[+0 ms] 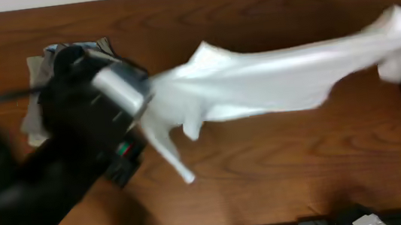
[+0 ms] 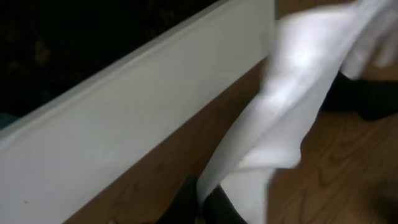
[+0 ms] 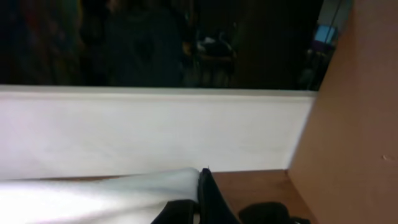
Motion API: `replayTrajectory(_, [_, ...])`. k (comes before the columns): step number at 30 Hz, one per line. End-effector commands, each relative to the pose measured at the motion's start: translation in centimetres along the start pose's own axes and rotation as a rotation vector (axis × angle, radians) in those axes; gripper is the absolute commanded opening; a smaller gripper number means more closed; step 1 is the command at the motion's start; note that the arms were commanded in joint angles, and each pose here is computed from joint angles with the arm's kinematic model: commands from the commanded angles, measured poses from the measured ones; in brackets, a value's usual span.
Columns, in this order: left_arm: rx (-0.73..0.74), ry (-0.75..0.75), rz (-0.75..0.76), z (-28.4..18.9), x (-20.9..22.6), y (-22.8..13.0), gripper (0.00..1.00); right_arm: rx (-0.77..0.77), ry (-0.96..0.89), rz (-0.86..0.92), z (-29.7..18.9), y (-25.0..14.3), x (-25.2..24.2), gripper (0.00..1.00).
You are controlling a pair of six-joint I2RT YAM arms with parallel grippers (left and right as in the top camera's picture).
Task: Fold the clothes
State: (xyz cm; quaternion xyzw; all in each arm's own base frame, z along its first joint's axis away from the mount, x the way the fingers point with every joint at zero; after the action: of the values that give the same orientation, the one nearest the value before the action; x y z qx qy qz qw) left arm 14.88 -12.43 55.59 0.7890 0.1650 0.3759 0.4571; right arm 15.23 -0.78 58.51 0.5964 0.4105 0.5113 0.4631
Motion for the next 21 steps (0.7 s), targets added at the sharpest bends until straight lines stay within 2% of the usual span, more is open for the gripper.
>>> replayTrajectory(1, [0.021, 0.007, 0.008, -0.4, 0.0, -0.5, 0.06, 0.032, 0.035, 0.026, 0.3, -0.6, 0.6, 0.01])
replayTrajectory(8, [0.126, -0.033, 0.039, 4.0, -0.6, -1.5, 0.06, 0.054, 0.001, 0.005, 1.7, -1.1, 1.0, 0.01])
replayTrajectory(16, [0.258, 0.038, 0.035, 10.9, 1.6, -3.2, 0.06, 0.150, -0.075, -0.101, 8.6, -3.7, 3.9, 0.01])
replayTrajectory(21, [0.230, 0.034, 0.015, 11.8, 2.2, -2.9, 0.06, 0.106, -0.126, -0.121, 11.2, -3.3, 4.6, 0.01])
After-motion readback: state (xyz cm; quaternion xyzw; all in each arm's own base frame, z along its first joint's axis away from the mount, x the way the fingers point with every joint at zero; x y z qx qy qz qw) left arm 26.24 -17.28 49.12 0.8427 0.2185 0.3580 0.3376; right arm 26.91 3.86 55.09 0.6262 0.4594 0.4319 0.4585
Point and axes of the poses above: each gripper's point midway between its finger pads, its own z axis out along the fingers, its own x axis along the line the jaws close on, y = z × x, the point moved 4 cm from there along -z, back along the fingers, and after that the axes turned 14 degrees about z, right-handed, at the moved point
